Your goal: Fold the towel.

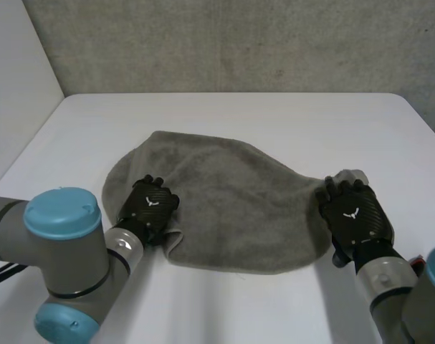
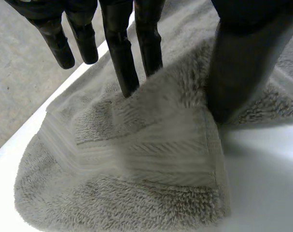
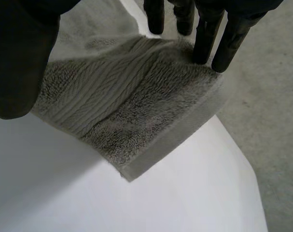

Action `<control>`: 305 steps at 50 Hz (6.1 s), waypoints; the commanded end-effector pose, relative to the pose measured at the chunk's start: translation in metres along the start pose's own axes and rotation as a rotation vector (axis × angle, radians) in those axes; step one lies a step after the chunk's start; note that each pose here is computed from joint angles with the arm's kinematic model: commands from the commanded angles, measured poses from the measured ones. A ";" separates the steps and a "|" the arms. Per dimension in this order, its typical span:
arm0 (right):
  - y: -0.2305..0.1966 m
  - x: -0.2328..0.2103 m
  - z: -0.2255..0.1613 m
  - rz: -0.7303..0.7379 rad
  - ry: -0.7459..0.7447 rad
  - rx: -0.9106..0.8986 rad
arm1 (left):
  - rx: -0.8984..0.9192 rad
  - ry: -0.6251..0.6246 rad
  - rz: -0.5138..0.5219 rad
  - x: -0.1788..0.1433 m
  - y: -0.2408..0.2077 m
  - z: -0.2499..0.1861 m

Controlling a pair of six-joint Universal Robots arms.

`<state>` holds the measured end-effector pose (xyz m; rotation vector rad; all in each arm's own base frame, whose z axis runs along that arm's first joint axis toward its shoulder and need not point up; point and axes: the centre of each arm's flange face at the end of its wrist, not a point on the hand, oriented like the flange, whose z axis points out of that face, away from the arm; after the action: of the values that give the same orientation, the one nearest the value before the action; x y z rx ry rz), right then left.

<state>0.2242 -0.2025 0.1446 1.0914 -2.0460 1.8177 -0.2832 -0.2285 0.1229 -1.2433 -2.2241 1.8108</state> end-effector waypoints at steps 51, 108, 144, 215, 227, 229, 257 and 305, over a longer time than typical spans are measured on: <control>-0.028 0.041 0.047 0.351 -0.187 0.031 | 0.058 -0.070 -0.070 -0.042 -0.035 -0.010; 0.021 0.036 0.117 -0.087 -0.038 0.245 | 0.055 -0.096 -0.198 -0.063 -0.050 -0.039; -0.014 0.073 0.117 -0.052 -0.019 0.304 | 0.036 -0.112 -0.268 -0.073 -0.049 -0.043; -0.024 0.062 0.073 0.175 -0.545 -0.227 | -0.063 0.009 0.032 -0.071 -0.062 -0.022; -0.045 0.057 0.064 0.201 -0.548 -0.187 | -0.064 0.011 0.032 -0.070 -0.062 -0.029; -0.047 0.057 0.063 0.198 -0.547 -0.180 | -0.068 0.012 0.031 -0.070 -0.061 -0.030; -0.039 0.057 0.067 0.100 -0.504 -0.208 | -0.113 0.004 0.026 -0.074 -0.049 -0.042; -0.118 0.114 0.094 0.046 -0.233 0.543 | 0.695 -0.137 0.021 -0.155 -0.094 0.034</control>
<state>0.2423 -0.3519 0.3433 1.2568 -1.5489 2.6191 -0.2594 -0.3467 0.3240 -0.8837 -1.1270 2.6280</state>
